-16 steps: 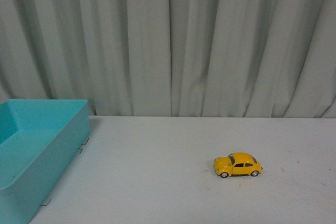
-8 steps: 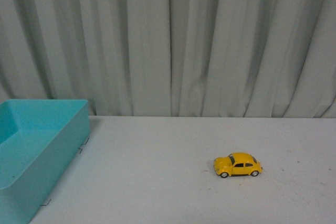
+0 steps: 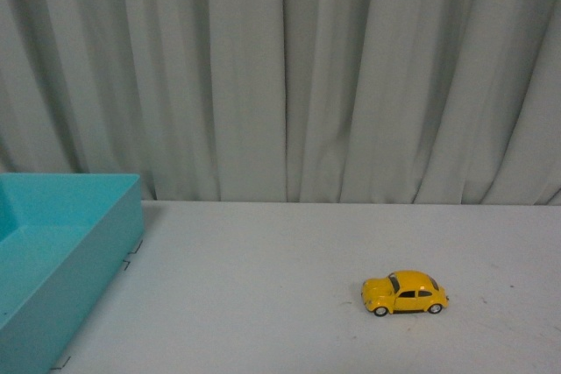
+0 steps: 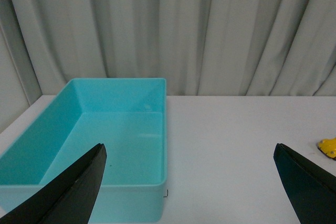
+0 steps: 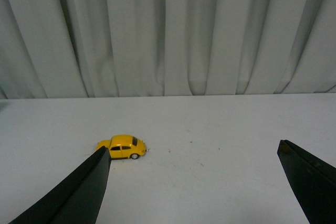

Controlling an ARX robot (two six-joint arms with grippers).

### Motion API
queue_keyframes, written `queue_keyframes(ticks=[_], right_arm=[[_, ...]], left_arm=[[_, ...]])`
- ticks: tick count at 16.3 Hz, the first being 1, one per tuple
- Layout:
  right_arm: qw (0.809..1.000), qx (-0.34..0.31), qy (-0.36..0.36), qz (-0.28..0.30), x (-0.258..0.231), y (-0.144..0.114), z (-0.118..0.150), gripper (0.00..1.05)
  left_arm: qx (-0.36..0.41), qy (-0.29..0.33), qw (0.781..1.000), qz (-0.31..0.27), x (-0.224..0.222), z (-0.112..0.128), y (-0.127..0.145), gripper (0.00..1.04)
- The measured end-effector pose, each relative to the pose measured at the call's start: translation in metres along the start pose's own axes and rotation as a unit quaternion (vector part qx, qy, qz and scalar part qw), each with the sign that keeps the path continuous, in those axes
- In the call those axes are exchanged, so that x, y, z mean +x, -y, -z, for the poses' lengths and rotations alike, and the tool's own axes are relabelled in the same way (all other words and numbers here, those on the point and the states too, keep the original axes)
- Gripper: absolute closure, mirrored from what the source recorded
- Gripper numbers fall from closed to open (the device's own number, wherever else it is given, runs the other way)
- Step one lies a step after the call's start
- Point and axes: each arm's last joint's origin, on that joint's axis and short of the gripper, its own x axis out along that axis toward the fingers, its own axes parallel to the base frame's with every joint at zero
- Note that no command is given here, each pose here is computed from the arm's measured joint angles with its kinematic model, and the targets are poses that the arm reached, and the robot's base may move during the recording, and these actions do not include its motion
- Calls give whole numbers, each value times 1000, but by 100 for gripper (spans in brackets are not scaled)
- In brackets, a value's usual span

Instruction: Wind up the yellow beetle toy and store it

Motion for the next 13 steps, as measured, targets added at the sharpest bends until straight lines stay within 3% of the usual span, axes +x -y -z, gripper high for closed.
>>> queue_keyframes(ticks=[13], right_arm=[[1000,0,0,0,0,0,0,7]], left_arm=[[0,0,1000,0,0,0,0,7]])
